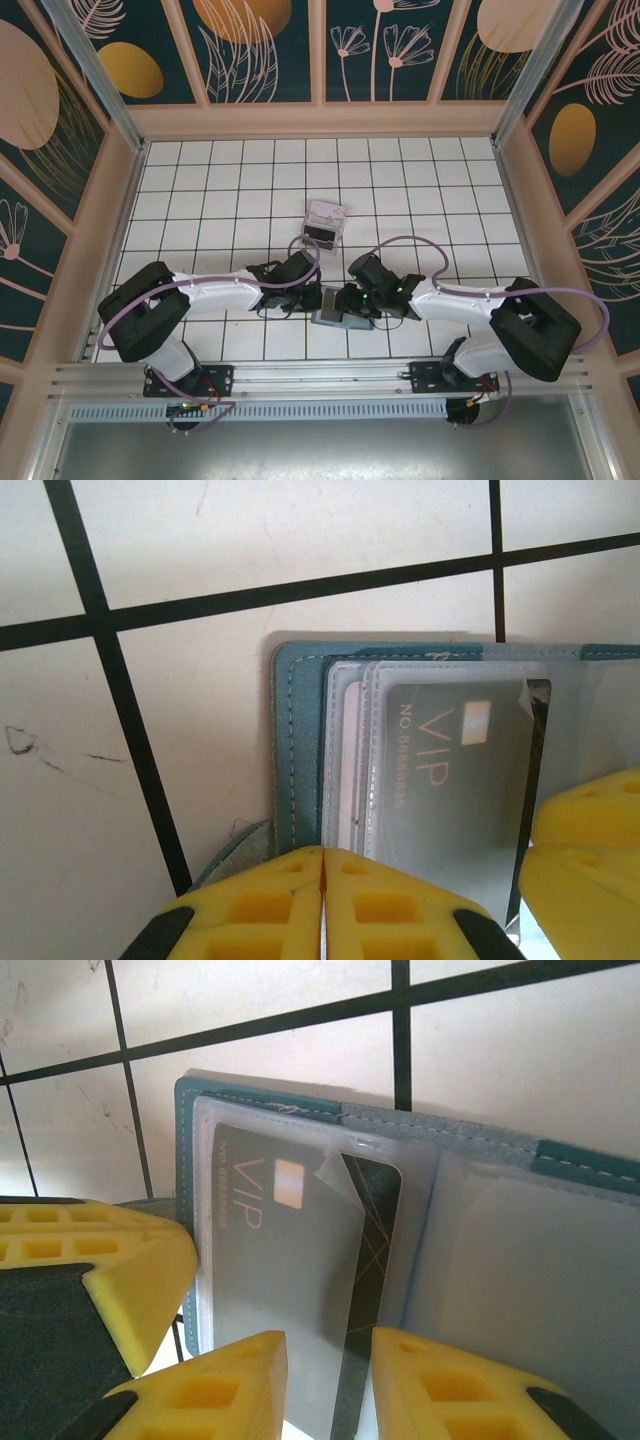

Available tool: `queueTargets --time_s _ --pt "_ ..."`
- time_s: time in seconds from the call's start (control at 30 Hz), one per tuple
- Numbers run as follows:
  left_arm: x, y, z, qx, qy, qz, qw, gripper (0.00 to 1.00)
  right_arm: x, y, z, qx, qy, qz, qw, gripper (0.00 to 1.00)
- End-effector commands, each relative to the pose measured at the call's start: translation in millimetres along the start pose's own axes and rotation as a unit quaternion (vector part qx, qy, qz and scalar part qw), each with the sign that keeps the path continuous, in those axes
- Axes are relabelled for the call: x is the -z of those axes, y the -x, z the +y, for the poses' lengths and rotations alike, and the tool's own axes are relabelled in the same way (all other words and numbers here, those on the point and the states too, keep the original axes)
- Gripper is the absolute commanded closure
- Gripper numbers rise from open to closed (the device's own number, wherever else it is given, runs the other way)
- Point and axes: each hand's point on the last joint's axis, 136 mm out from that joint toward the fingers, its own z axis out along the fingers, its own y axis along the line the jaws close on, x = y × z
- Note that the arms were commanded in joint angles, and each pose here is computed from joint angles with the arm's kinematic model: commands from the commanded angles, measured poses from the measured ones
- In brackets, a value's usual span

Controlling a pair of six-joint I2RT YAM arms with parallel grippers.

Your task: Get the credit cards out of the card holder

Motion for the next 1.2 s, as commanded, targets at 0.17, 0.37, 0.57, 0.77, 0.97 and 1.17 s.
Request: queueTargets --time_s 0.17,0.37,0.57,0.77,0.97,1.17 --pt "-1.3 -2.5 4.1 -0.005 0.012 0.015 1.0 0.91 -5.6 -2.2 -5.1 -0.012 -0.004 0.007 1.0 0.71" --pt "-4.4 -6.8 7.9 -0.005 0.017 0.023 1.0 0.91 2.4 0.6 13.8 -0.015 0.051 -0.005 0.999 0.71" --pt "-5.5 -6.4 6.7 -0.005 0.014 0.023 1.0 0.91 10.4 2.2 23.0 -0.019 0.084 -0.015 0.996 0.71" --pt "-6.3 -6.8 5.8 -0.006 0.013 0.025 1.0 0.91 11.5 1.0 32.6 -0.024 0.127 -0.016 0.992 0.71" --pt "-6.8 -7.7 6.6 -0.005 0.013 0.027 1.0 0.91 5.3 -1.8 32.4 -0.025 0.147 -0.013 0.989 0.71" --pt "-7.7 -8.3 6.9 -0.003 0.013 0.028 1.0 0.91 2.2 -3.0 37.1 -0.02 0.17 -0.011 0.985 0.71"
